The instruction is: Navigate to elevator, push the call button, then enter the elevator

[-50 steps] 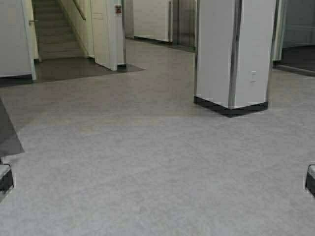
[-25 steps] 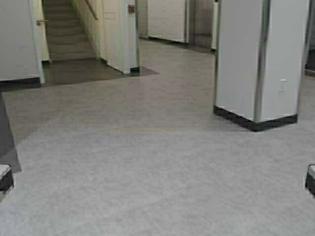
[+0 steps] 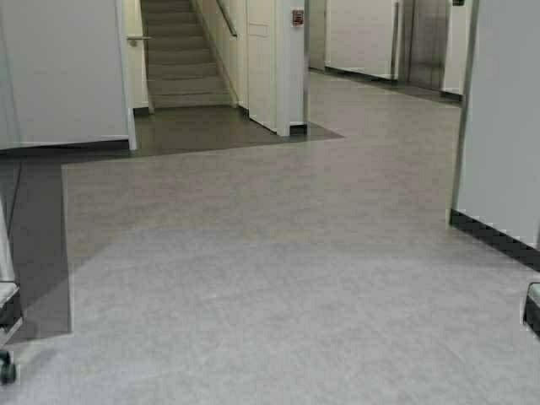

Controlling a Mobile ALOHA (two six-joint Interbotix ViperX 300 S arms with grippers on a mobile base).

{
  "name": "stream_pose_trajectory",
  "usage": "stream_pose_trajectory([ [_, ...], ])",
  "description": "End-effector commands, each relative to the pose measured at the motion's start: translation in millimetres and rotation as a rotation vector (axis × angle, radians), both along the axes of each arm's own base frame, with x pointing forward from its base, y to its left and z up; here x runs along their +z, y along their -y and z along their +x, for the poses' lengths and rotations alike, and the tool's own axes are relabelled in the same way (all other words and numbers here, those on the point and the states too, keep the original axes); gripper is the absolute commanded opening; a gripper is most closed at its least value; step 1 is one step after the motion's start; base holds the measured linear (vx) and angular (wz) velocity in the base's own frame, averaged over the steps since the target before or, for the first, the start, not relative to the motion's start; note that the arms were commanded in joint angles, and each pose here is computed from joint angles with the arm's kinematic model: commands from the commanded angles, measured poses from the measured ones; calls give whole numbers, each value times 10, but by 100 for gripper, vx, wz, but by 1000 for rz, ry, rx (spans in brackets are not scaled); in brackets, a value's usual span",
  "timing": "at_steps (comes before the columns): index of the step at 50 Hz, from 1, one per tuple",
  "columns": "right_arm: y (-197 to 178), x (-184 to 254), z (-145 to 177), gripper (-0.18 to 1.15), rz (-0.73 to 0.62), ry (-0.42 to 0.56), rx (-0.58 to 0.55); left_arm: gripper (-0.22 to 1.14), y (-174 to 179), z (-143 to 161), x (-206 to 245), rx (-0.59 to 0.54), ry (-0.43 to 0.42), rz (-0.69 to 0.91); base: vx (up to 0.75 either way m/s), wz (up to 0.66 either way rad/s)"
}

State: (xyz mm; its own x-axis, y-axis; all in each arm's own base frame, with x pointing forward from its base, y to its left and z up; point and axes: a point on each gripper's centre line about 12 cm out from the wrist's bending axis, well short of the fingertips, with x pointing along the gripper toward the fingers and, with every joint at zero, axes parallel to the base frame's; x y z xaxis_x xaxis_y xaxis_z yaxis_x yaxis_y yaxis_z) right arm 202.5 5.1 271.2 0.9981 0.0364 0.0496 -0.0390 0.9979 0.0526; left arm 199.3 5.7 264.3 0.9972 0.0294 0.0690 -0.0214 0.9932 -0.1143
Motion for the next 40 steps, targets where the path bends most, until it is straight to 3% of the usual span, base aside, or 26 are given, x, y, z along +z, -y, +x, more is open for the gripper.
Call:
stream_pose_trajectory([
  [1, -1, 51, 11, 5, 0, 18, 1, 2, 1, 31, 136, -1, 40, 2, 84, 13],
  [40, 0, 20, -36, 5, -6, 17, 0, 2, 4, 120, 66, -6, 0, -1, 82, 11],
])
